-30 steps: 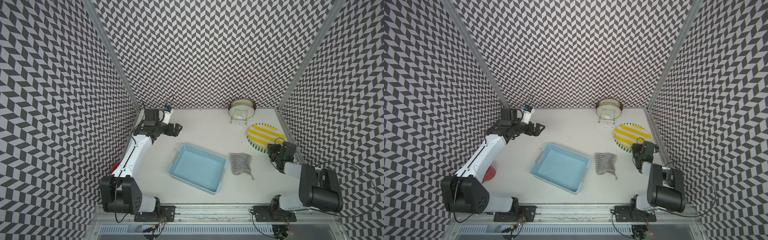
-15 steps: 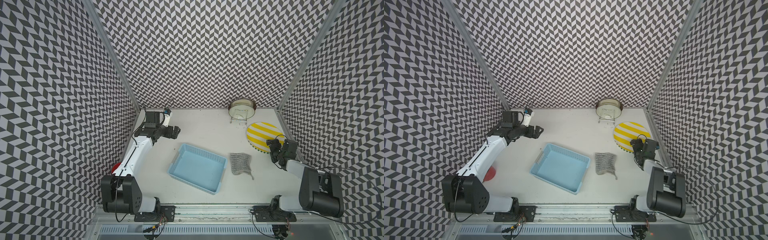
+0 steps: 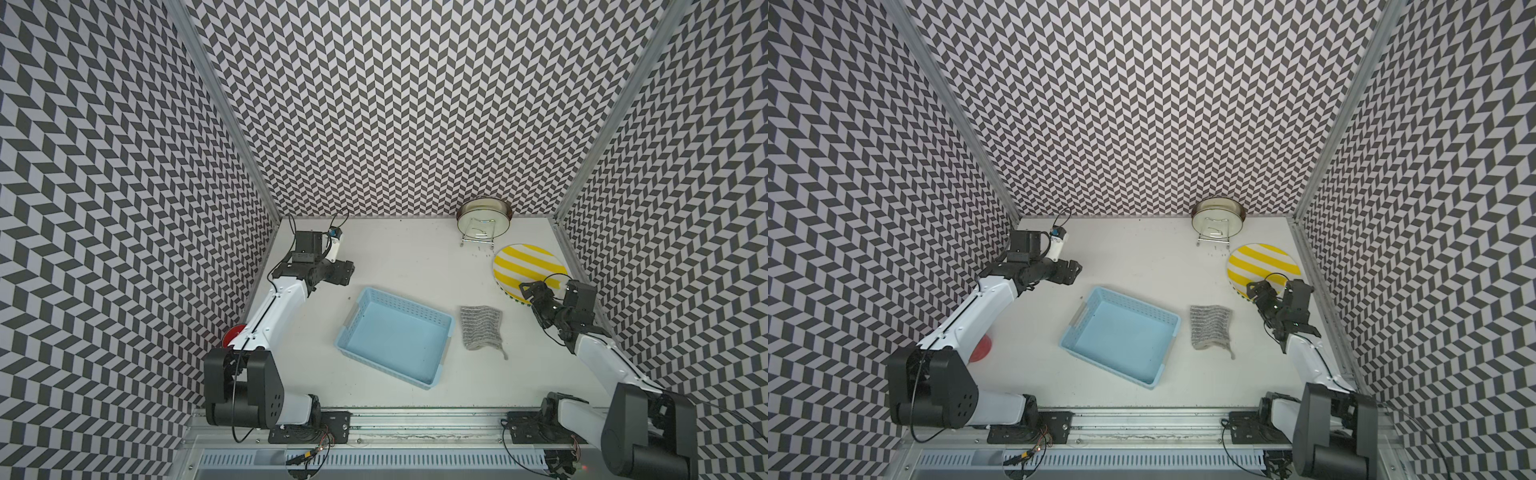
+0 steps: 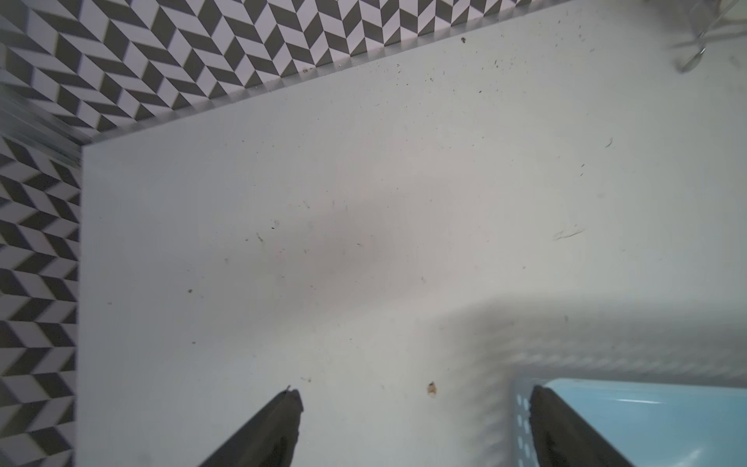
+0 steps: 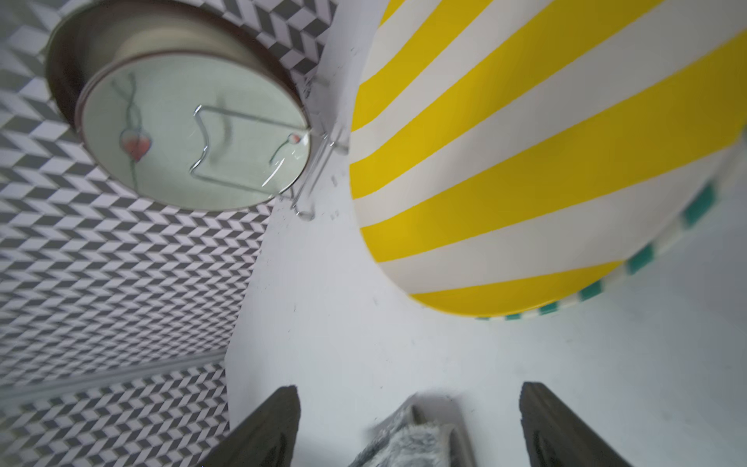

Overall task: Wipe the wet plate dry
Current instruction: Adjust the bin at the center of the board.

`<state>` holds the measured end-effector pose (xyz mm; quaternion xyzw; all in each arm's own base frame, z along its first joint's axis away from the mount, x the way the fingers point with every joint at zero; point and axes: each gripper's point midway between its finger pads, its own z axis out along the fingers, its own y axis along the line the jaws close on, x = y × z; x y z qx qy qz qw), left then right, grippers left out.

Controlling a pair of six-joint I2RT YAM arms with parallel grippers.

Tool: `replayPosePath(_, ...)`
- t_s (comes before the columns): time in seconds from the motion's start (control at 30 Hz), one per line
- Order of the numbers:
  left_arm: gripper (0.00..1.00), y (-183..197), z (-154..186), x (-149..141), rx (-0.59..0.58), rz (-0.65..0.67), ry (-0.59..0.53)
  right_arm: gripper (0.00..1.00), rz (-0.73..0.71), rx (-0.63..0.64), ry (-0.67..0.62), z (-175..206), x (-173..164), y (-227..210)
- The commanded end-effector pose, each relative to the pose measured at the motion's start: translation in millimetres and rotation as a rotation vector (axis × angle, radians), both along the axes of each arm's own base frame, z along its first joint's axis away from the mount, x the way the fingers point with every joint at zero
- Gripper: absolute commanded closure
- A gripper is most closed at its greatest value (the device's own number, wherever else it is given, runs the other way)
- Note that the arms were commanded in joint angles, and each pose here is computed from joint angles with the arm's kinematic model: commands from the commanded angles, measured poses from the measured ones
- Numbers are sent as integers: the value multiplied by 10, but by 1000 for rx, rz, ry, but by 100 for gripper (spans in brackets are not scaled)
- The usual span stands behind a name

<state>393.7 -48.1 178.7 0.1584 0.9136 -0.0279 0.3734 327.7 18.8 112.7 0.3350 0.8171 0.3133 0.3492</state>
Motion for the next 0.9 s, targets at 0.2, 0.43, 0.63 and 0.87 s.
replayPosePath(0.2, 76, 316, -202, -56, 140, 93, -14, 23, 887, -140, -366, 875, -513, 2258)
replayPosePath(0.43, 75, 334, -357, -115, 138, 105, 17, 37, 1287, -257, -277, 468, -1135, 3108)
replayPosePath(0.63, 72, 310, -305, -102, 124, 100, 3, 38, 1236, -421, -119, 40, -926, 3213)
replayPosePath(0.87, 71, 197, -323, -146, 77, 52, 15, 33, 1016, -598, -29, -112, -257, 3093)
